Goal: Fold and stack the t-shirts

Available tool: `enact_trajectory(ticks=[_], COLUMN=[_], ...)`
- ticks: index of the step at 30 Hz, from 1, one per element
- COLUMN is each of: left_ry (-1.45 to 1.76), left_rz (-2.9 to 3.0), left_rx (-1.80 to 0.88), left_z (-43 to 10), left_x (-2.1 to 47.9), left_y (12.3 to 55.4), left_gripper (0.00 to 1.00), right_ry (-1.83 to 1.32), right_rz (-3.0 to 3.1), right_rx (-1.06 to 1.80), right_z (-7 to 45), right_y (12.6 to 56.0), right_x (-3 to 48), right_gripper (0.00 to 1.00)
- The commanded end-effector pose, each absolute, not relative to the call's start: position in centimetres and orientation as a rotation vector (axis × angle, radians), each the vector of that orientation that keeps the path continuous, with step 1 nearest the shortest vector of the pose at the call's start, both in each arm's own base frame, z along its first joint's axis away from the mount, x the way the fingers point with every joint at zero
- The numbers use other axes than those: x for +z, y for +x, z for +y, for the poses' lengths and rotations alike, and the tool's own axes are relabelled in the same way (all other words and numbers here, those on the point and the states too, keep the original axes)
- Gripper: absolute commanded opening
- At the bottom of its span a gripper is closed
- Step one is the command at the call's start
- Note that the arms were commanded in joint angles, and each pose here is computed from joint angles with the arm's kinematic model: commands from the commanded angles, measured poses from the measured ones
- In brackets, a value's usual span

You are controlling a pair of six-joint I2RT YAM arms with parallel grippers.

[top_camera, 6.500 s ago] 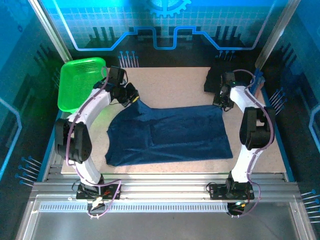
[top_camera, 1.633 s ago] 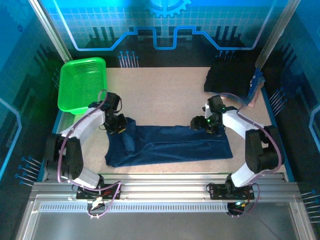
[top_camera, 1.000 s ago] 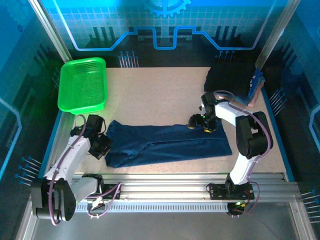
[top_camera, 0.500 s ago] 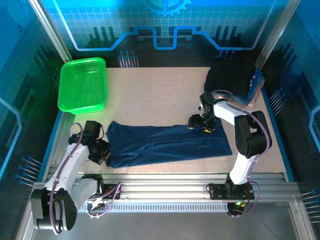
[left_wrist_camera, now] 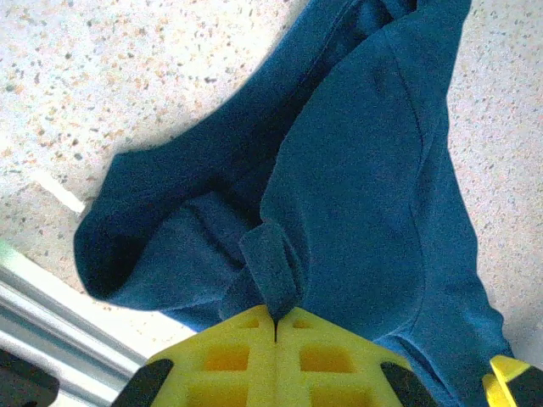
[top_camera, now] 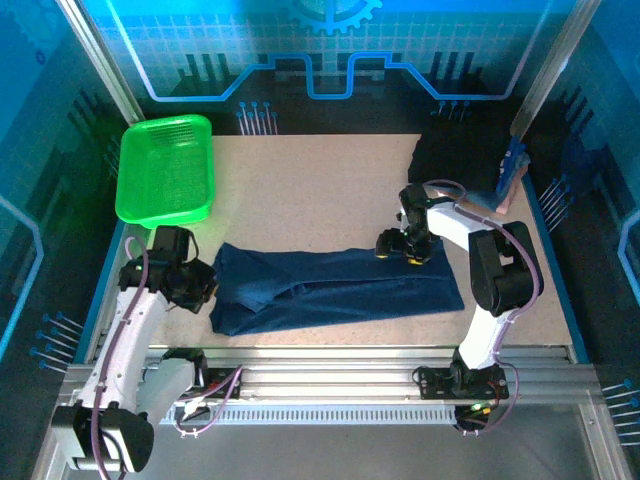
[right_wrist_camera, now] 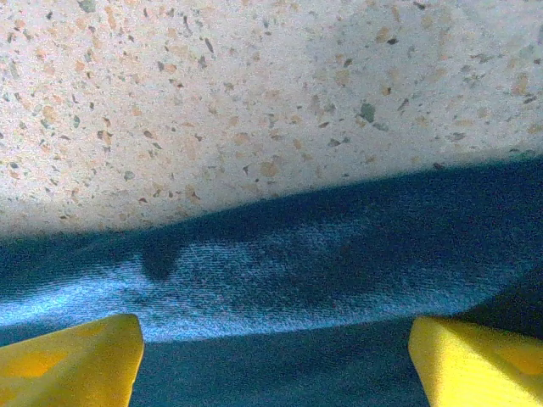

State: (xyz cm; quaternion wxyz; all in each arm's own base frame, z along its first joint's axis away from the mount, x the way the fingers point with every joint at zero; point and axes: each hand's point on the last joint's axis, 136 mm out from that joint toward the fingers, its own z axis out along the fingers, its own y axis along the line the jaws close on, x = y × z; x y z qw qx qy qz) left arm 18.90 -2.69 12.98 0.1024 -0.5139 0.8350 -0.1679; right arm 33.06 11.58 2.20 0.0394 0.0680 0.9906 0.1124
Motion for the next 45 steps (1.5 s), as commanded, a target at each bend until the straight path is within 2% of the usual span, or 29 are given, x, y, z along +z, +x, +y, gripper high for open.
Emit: enact_trajectory(ticks=[1, 5, 11, 16, 22, 26, 30, 39, 45], left_ry=[-1.558, -1.573, -1.583, -1.52, -1.447, -1.403, -1.351, -1.315, -1.302], left_rz=[2.504, 2.527, 2.559, 2.597, 2.589, 2.646, 2.676, 2.723, 2.718], left_rx=[-0.499, -0.452, -0.321, -0.281, -0.266, -0.351, -0.385, -0.503, -0.543], left_z=[-3.0, -2.7, -1.4, -0.8, 0.4, -0.6, -0.9, -1.8, -1.8], left_x=[13.1, 10.6, 5.1, 4.1, 4.7, 3.9, 3.6, 2.3, 2.5], left_y=[17.3, 17.8, 20.4, 24.0, 26.8, 28.1, 28.1, 27.9, 27.8], left_gripper=[0.01, 0.01, 0.02, 0.01, 0.02, 0.0, 0.0, 0.0, 0.0], right_ry=[0.205, 0.149, -0.224, -0.688, -1.043, -1.22, -1.318, -1.196, -1.115], right_rz=[3.105, 3.062, 2.849, 2.66, 2.584, 2.623, 2.625, 2.748, 2.824], right_rx=[0.283, 0.346, 0.62, 0.959, 1.167, 1.071, 0.974, 0.816, 0.686], right_z=[11.4, 12.5, 19.5, 29.3, 38.2, 41.6, 44.2, 47.6, 47.6], right_y=[31.8, 32.2, 31.8, 27.3, 21.7, 19.2, 17.9, 18.8, 20.0], right_x=[0.7, 1.5, 7.6, 13.2, 13.7, 11.5, 9.8, 6.6, 4.6], right_gripper=[0.84, 0.83, 0.84, 0.85, 0.77, 0.71, 0.69, 0.69, 0.69])
